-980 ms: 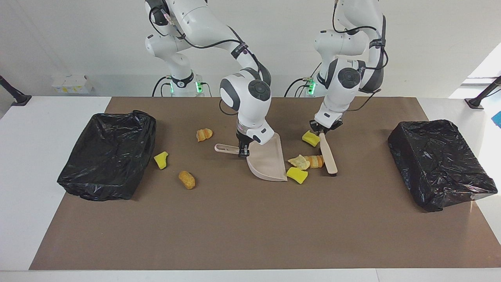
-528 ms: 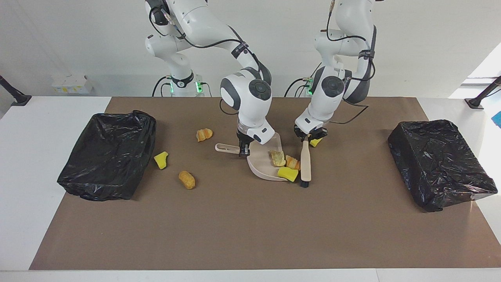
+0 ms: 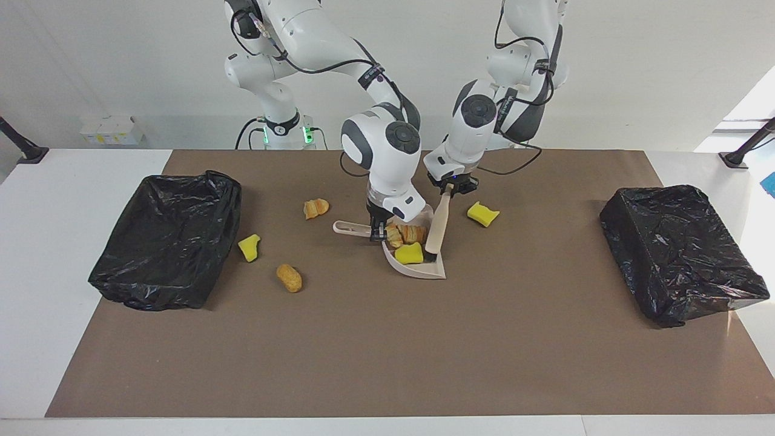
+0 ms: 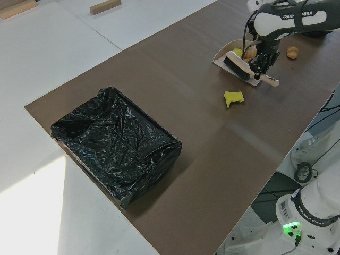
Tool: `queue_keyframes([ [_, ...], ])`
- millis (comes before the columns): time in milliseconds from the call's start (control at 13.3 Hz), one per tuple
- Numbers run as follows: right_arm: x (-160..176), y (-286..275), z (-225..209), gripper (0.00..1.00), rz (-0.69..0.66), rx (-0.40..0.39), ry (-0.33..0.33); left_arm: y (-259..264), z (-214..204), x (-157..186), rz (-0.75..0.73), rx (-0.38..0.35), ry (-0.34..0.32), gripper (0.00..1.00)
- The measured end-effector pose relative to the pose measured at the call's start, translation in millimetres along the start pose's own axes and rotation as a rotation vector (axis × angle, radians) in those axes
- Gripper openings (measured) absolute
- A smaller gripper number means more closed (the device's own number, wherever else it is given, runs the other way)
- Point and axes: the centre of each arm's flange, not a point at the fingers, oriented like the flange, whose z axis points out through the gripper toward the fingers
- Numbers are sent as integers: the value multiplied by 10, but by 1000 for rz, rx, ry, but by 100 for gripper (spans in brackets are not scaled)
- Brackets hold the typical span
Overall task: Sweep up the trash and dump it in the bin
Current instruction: 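Push the remaining pieces into the dustpan with the brush in the left gripper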
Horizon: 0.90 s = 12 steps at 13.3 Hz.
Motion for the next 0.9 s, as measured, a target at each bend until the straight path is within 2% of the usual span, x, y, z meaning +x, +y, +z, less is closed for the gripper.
queue_keyframes([
  [226,-9,-6,-3,33,-2,1,-1,-134,-282,-283,-177,17,-64,26],
  [452,-8,-4,4,33,-9,-4,3,-106,-318,-539,-469,81,-138,26],
  [678,-2,-19,41,33,-21,-18,14,-155,-130,-720,-742,128,-151,26],
  [905,-3,-107,149,33,-50,-56,42,-146,324,-1021,-809,150,-120,26],
])
